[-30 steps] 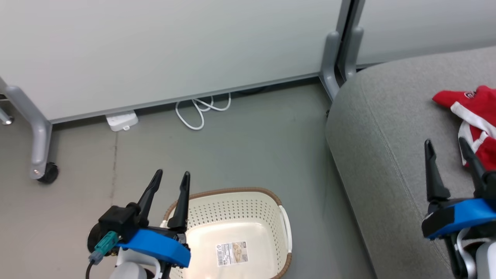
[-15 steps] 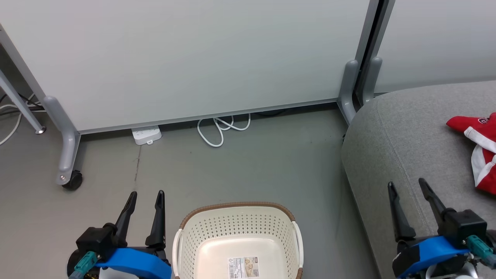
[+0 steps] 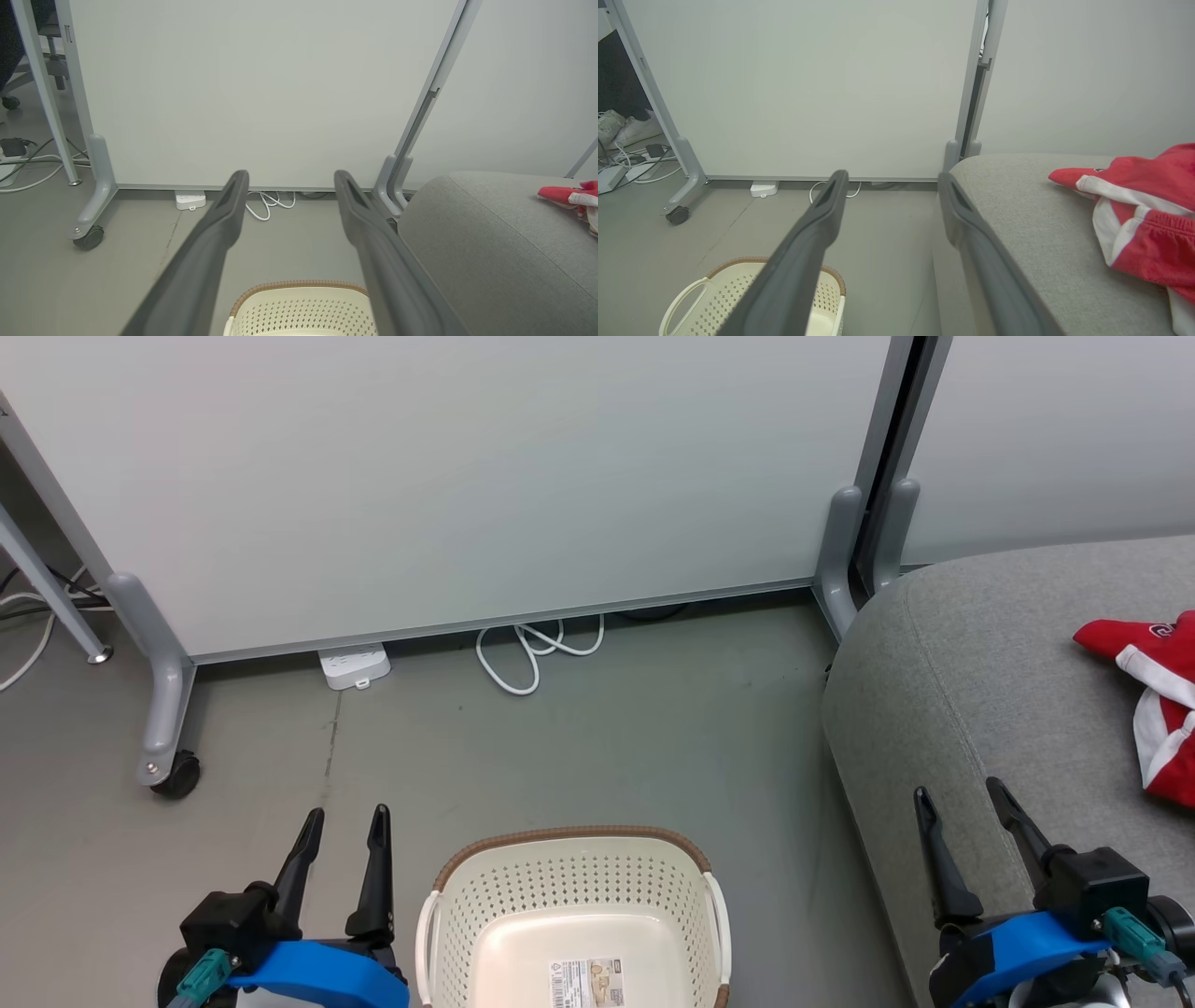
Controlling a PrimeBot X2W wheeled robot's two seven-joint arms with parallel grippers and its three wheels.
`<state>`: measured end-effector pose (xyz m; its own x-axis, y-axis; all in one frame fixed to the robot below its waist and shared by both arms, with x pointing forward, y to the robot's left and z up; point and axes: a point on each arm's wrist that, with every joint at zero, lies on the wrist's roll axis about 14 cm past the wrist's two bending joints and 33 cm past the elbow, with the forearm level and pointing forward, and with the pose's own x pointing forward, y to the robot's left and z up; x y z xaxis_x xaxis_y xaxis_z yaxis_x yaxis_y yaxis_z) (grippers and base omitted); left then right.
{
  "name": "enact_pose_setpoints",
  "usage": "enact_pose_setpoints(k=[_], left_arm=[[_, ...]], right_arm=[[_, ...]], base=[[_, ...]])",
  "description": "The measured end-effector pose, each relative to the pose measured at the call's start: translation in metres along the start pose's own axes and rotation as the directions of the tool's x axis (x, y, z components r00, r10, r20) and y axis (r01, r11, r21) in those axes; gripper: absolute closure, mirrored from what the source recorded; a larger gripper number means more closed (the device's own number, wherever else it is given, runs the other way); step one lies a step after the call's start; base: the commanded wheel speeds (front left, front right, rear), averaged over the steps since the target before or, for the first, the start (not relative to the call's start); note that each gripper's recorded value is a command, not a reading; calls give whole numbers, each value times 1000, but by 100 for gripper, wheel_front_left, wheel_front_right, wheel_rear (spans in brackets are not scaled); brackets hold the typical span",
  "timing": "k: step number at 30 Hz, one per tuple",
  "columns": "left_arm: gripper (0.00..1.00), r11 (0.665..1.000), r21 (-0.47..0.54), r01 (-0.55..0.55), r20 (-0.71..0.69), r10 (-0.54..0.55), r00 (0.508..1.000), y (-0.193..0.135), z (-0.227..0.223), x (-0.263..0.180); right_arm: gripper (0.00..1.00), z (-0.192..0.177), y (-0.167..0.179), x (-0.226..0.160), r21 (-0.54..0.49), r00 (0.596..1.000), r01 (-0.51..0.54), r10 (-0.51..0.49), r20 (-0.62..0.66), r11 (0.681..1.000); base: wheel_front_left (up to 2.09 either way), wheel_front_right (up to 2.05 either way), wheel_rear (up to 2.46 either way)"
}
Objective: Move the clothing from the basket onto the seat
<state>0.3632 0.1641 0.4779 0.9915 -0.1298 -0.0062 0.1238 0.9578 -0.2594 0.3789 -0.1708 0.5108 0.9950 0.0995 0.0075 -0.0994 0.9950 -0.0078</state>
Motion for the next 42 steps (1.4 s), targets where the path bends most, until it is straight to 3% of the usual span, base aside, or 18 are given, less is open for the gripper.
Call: enact_pose_setpoints(k=[8,9,18,26,42], left_arm=[[0,1000,1,0,-11,0,1000,0,-4,0],[100,1000,0,-1,-14,1,1000,0,-5,0],[100,998,-31,-48,-141,43,989,6,-47,-24],[100,983,-152,-106,-158,82,984,12,-49,-25],[100,907,-379,-184,-144,138,980,23,-37,-17]], right_arm=[[0,0,-1,-2,6,1000,3,-3,2,1000],[100,0,0,-2,8,1000,2,-2,2,1000],[100,-35,0,-13,27,994,11,-8,-106,1000],[100,-41,-4,-15,178,991,53,-31,-128,983],[100,-38,-11,-12,455,991,111,-61,-123,883]], base=[[0,0,0],[0,0,0],[0,0,0],[0,0,0],[0,0,0]])
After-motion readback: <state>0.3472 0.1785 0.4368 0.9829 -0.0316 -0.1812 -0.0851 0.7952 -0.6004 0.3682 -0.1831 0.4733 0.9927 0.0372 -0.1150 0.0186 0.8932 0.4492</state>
